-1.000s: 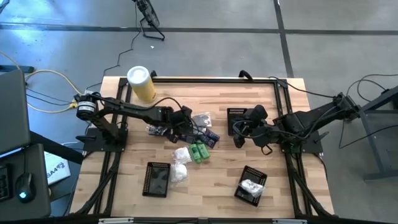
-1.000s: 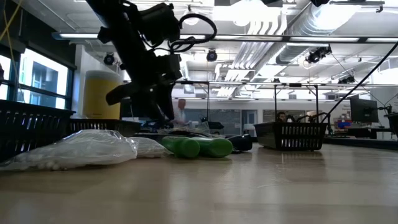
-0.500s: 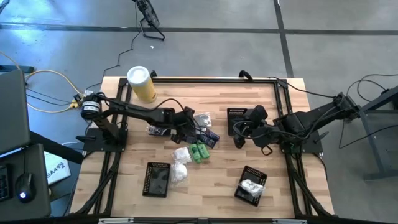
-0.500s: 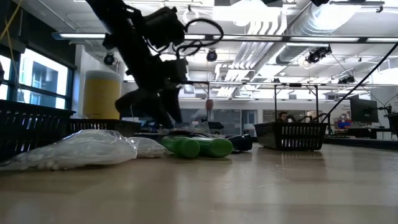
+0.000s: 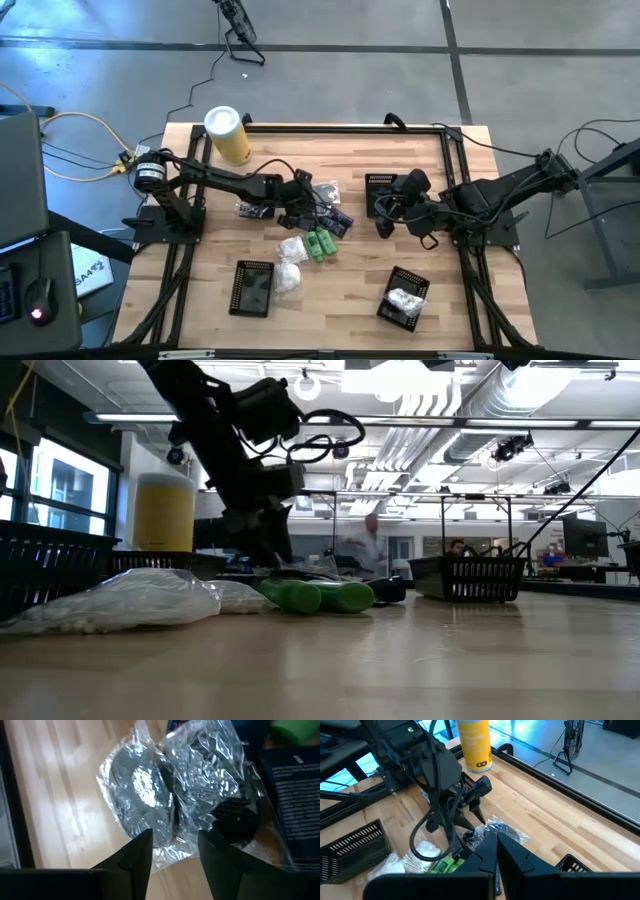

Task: Pick & Place Travel size toiletries
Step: Put the black hairbrush into the top left black basket

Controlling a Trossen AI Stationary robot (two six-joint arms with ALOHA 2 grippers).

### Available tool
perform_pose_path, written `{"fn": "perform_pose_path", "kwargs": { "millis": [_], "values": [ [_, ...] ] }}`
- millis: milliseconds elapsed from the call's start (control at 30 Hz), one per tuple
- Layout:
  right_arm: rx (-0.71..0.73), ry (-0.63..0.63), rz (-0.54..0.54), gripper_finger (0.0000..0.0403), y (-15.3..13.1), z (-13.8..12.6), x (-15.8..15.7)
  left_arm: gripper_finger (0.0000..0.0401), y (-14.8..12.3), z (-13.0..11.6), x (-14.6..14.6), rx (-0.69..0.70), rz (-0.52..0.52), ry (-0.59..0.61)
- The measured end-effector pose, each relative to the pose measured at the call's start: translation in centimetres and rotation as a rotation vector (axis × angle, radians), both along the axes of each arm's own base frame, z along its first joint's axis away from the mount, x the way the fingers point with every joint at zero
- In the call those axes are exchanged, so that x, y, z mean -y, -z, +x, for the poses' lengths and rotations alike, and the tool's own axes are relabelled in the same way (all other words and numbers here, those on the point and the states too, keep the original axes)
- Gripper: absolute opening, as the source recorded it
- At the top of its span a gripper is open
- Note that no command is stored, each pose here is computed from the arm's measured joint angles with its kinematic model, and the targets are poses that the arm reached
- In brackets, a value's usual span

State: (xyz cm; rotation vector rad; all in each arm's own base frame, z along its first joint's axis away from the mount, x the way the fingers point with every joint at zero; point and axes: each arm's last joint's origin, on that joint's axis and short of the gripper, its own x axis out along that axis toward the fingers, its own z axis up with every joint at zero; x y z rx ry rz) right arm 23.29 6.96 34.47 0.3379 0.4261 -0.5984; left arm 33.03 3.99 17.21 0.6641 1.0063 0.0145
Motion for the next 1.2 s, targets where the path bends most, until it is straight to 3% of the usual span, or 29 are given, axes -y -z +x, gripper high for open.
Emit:
{"fn": "perform_pose_path", "kwargs": {
  "millis": [367,800,933,1133,1200],
  "values": [
    [0.003,0.002,0.001,0.0004,0.0,0.0,0.1,0.0152,-0.2,0.3,0.0,0.066,-0.053,-0.051],
    [-0.005,0.003,-0.002,0.0004,0.0,0.0,0.1,0.0148,2.5,1.1,0.0,0.006,-0.086,-0.059],
    [-0.008,0.003,-0.003,0.0004,0.1,0.0,0.1,0.0117,2.5,1.1,-0.1,0.016,-0.063,-0.074],
    [-0.008,0.003,-0.004,0.0004,0.1,0.0,0.1,0.0016,2.6,1.1,-0.1,0.014,-0.063,-0.075],
    [-0.009,0.003,-0.004,0.0004,0.1,0.0,0.1,0.0008,2.6,1.1,-0.1,0.014,-0.060,-0.077]
  ]
}}
